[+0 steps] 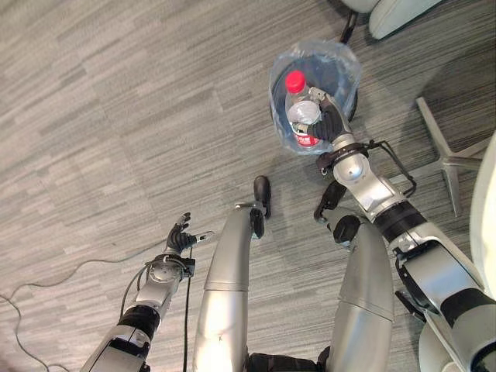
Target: Gather garbage on tea table into small bin, then transfer packed bag to large trash can.
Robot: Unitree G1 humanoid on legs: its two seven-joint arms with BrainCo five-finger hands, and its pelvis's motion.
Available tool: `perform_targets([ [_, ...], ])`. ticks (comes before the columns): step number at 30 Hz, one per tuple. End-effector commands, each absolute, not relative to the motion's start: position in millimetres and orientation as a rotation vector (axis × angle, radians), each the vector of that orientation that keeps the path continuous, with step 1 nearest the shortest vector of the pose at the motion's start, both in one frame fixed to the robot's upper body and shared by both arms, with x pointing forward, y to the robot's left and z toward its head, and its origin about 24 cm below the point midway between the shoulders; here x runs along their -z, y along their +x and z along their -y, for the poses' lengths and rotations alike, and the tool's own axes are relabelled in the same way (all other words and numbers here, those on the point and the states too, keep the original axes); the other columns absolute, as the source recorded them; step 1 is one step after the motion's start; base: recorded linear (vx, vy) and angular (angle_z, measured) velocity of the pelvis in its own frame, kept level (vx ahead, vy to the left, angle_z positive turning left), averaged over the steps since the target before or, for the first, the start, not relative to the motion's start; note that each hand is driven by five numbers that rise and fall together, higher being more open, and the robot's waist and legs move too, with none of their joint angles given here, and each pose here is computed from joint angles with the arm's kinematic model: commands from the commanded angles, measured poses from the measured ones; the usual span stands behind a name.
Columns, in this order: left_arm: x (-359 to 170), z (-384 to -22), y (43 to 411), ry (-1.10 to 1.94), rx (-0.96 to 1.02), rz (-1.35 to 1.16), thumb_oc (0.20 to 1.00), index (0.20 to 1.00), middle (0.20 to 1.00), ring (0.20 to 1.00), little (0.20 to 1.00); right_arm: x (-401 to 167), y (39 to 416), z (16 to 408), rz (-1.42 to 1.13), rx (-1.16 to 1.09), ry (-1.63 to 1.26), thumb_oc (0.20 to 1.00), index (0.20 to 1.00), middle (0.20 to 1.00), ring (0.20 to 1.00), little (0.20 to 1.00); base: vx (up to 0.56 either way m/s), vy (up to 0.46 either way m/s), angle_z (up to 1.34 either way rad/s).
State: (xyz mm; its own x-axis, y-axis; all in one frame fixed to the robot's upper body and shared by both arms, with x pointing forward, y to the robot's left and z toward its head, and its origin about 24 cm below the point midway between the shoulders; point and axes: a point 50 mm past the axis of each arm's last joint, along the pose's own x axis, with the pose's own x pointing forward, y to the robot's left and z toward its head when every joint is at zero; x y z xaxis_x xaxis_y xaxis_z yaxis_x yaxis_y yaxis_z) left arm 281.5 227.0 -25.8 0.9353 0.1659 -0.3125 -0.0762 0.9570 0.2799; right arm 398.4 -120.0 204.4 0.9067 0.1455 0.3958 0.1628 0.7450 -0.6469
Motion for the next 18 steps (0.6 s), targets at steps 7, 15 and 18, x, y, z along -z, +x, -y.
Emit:
perform_targets([
  [7,35,-219,266,0.274,-0.067,-0.339,1.0,1.0,1.0,1.0,1.0,-227,409,137,0.461,0.112,-0.747,1.0,1.0,1.0,1.0,1.0,0.02,-0.015,0.2],
  [15,35,-218,266,0.277,-0.082,-0.337,1.0,1.0,1.0,1.0,1.0,-185,402,145,0.395,0.07,-0.944,1.0,1.0,1.0,1.0,1.0,0.0,-0.003,-0.02],
  [18,35,-222,265,0.287,-0.097,-0.336,1.0,1.0,1.0,1.0,1.0,-176,396,141,0.438,0.023,-1.155,1.0,1.0,1.0,1.0,1.0,-0.01,-0.032,-0.13],
])
